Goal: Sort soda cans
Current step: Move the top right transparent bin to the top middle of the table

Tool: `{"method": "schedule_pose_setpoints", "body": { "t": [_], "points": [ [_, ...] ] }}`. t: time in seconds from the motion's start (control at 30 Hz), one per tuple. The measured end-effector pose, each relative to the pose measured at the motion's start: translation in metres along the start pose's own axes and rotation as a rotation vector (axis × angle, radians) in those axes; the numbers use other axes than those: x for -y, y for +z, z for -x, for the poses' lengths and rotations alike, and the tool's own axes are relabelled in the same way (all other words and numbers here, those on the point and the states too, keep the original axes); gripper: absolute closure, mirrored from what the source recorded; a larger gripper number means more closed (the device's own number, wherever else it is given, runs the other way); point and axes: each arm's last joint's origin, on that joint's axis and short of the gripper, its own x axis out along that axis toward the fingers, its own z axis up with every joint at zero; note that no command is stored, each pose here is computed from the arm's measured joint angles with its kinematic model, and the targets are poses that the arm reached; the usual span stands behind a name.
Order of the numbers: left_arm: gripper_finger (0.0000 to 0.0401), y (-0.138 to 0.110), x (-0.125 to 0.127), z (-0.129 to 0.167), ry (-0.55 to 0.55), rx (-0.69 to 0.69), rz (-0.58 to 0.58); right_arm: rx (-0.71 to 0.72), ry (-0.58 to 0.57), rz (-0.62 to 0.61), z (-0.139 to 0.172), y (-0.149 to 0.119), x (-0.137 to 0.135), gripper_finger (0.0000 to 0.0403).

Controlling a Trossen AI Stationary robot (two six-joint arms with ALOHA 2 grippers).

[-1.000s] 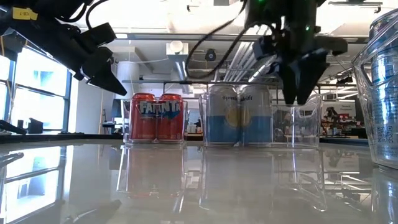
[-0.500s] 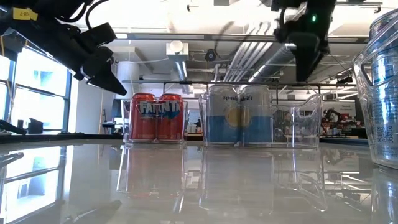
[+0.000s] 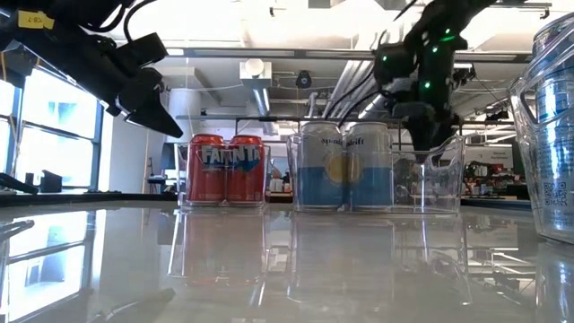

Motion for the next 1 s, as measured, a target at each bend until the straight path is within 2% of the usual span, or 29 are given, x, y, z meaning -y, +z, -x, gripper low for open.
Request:
{"method": "schedule_pose_setpoints", "body": {
  "t": [0.1,0.33,0.4,0.57,0.87,1.0],
  "points": [
    [0.0401,0.0,0.0,0.0,0.0,0.0,0.0,-0.023,0.0,0.021,-0.01,0.004,-0.001,0.02],
    [0.0401,0.0,0.0,0.0,0.0,0.0,0.0,-0.001,-0.006,0.079,-0.021,0.013,-0.004,0.0366],
    [0.0401,0.0,0.0,0.0,0.0,0.0,0.0,0.045,-0.005,0.097,-0.021,0.018,-0.003,0.0389],
    [0.0401,0.0,0.0,0.0,0.0,0.0,0.001,0.112,0.005,0.135,-0.024,0.028,0.003,0.0375],
    [0.0401,0.0,0.001,0.0,-0.011,0.0,-0.025,0.239,0.017,0.268,-0.023,0.042,0.01,0.039],
    [0.0401,0.006,0.005,0.0,-0.081,0.029,-0.075,0.268,0.008,0.307,-0.023,0.045,0.009,0.0371]
  ]
}}
